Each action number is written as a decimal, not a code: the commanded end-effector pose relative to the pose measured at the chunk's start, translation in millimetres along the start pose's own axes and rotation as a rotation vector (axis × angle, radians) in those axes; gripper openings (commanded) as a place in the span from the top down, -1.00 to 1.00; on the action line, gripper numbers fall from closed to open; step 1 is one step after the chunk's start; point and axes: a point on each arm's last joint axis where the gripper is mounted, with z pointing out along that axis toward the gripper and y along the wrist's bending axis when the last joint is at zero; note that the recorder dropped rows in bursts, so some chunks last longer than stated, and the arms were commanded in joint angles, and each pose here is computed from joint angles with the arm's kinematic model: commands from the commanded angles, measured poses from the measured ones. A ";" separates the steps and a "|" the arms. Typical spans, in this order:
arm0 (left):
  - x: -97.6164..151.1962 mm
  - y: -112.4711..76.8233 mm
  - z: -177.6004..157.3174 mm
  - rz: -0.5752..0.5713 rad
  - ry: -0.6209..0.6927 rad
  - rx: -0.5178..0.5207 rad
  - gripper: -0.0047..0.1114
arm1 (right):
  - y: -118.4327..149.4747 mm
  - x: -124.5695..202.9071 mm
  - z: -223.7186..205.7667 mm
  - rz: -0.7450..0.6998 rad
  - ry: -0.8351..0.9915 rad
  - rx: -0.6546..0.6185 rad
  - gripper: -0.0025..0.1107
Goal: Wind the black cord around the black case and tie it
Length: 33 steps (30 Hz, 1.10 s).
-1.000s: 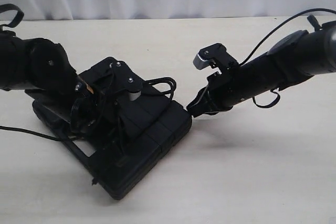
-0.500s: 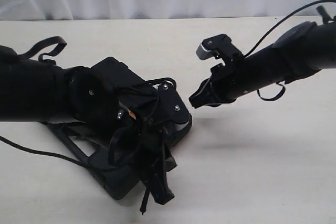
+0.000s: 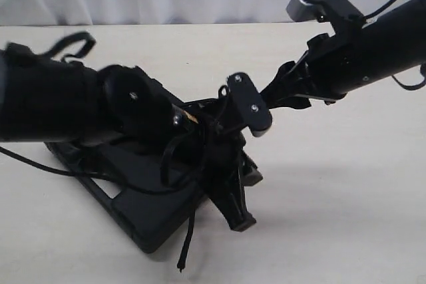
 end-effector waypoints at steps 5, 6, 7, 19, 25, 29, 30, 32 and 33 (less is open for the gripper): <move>7.3 37.4 -99.0 0.137 0.168 -0.295 0.55 | 8.3 19.4 -10.2 0.073 0.108 -0.028 0.07; 11.2 48.1 -108.3 0.093 0.184 -0.371 0.55 | 11.3 24.8 -8.2 0.080 0.139 -0.063 0.07; 14.0 58.6 -115.9 0.039 0.177 -0.436 0.55 | 17.0 31.0 -4.7 0.067 0.170 -0.103 0.07; 74.3 150.4 -171.5 -0.695 0.040 -0.823 0.55 | 97.5 79.8 61.3 0.093 0.251 -0.129 -0.24; 72.3 151.6 -169.0 -0.720 -0.001 -0.807 0.55 | 103.1 92.2 98.4 0.125 0.346 -0.096 -0.24; 71.4 151.3 -168.3 -0.740 -0.019 -0.797 0.55 | 99.2 94.8 115.8 0.152 0.337 -0.085 -0.24; 71.2 151.1 -168.1 -0.746 -0.022 -0.794 0.55 | 99.3 93.5 118.3 0.158 0.318 -0.091 -0.24; 70.9 151.1 -168.0 -0.746 -0.026 -0.792 0.55 | 100.6 91.6 121.7 0.162 0.290 -0.115 -0.24; 70.8 151.2 -168.0 -0.745 -0.027 -0.792 0.55 | 102.0 90.5 122.4 0.168 0.278 -0.131 -0.24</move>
